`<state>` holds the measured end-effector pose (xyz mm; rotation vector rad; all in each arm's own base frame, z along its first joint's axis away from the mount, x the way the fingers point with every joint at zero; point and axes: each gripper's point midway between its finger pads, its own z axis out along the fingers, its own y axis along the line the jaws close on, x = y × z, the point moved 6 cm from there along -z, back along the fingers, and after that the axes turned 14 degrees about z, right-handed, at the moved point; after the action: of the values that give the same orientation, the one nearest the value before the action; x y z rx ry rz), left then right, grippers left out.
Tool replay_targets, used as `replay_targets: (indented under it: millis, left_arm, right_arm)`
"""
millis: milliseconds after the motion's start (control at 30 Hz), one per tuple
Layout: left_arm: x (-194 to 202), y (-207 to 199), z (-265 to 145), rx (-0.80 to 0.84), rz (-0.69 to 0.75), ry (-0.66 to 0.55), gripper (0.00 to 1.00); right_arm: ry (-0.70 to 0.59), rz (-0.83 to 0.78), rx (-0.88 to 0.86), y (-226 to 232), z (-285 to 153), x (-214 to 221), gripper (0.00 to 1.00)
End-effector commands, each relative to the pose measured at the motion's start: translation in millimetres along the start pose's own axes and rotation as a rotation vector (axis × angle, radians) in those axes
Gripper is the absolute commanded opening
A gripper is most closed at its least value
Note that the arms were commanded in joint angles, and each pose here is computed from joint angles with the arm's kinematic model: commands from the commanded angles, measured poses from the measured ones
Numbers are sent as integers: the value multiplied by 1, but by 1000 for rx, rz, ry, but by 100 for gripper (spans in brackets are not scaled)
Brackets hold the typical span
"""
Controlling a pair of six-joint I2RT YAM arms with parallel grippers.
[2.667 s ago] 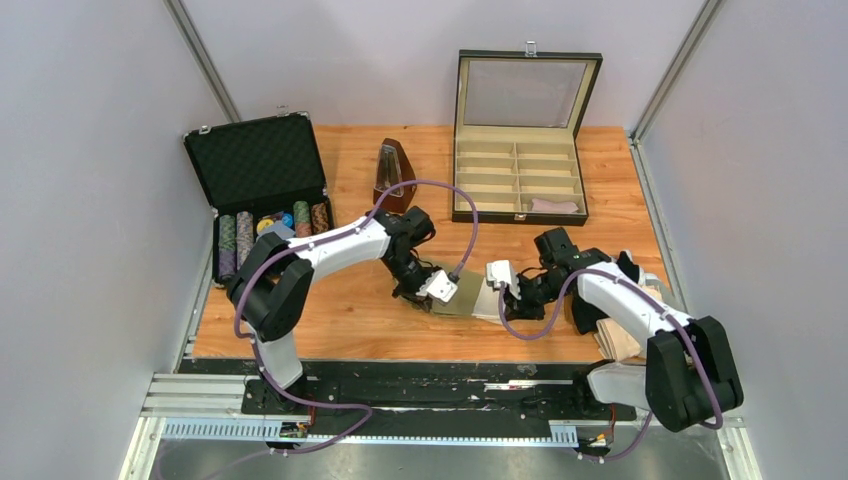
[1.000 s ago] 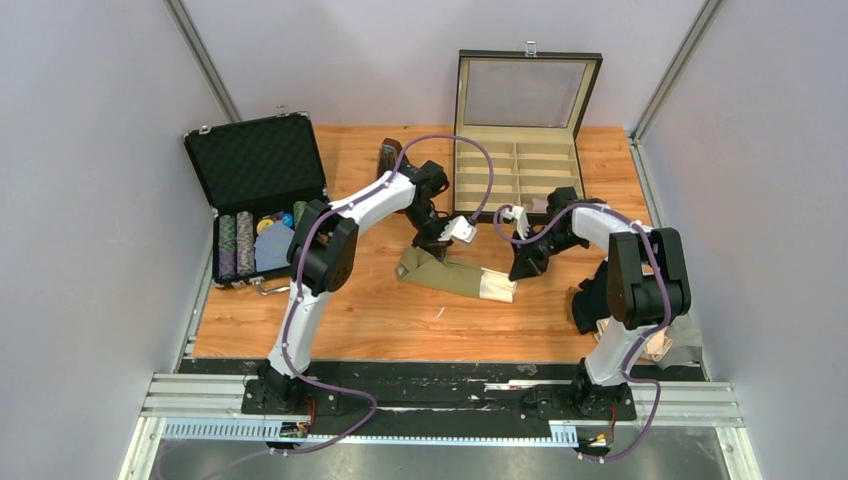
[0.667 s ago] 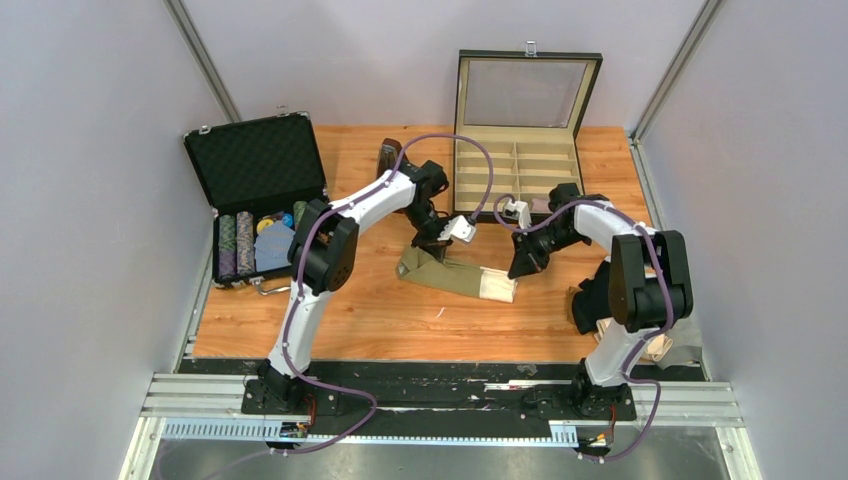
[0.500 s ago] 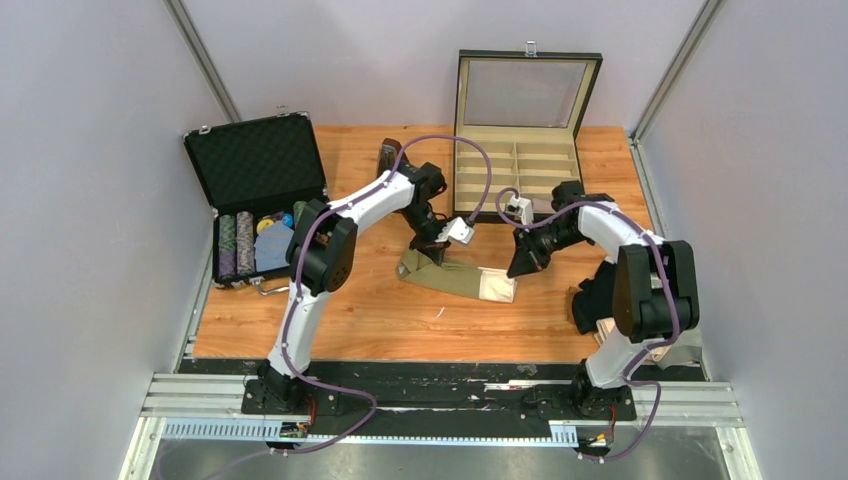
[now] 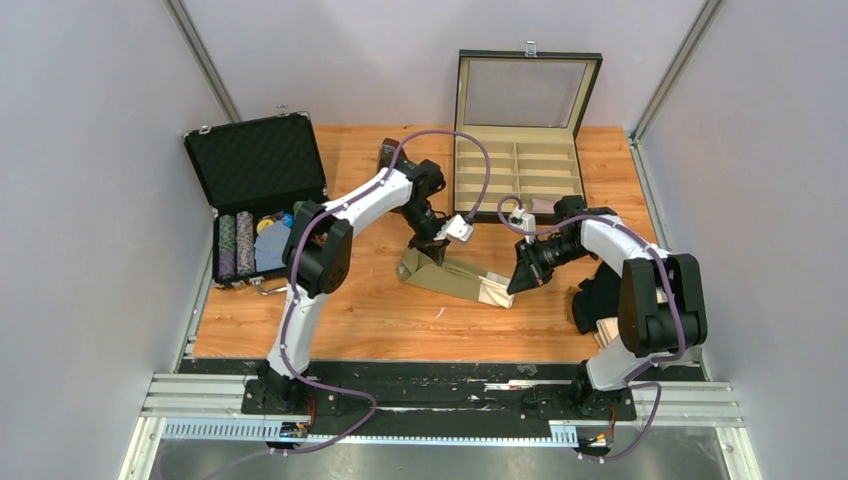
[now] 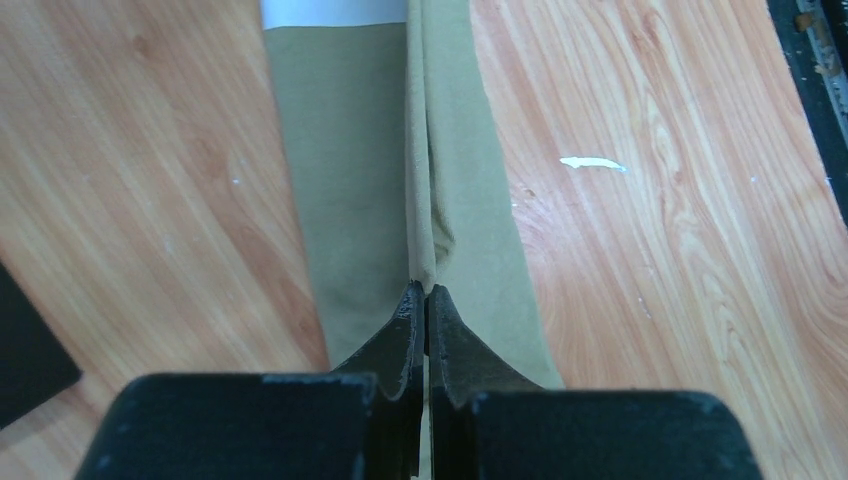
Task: Roll the underwear
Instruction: Fold the underwear at the center of the board.
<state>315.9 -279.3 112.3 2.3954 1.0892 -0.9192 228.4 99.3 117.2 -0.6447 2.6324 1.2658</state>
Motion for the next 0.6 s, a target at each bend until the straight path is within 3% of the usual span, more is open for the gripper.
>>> replay_targets:
  millis: [0,567]
  left_arm:
    - [1,12,-6,-11,5,15,0]
    - [18,38,8,-45,-10,55,0]
  right_arm:
    - [-35,51,-7,-6,-4,-2,0]
    - [-57,199,54,-60,-3,-16,0]
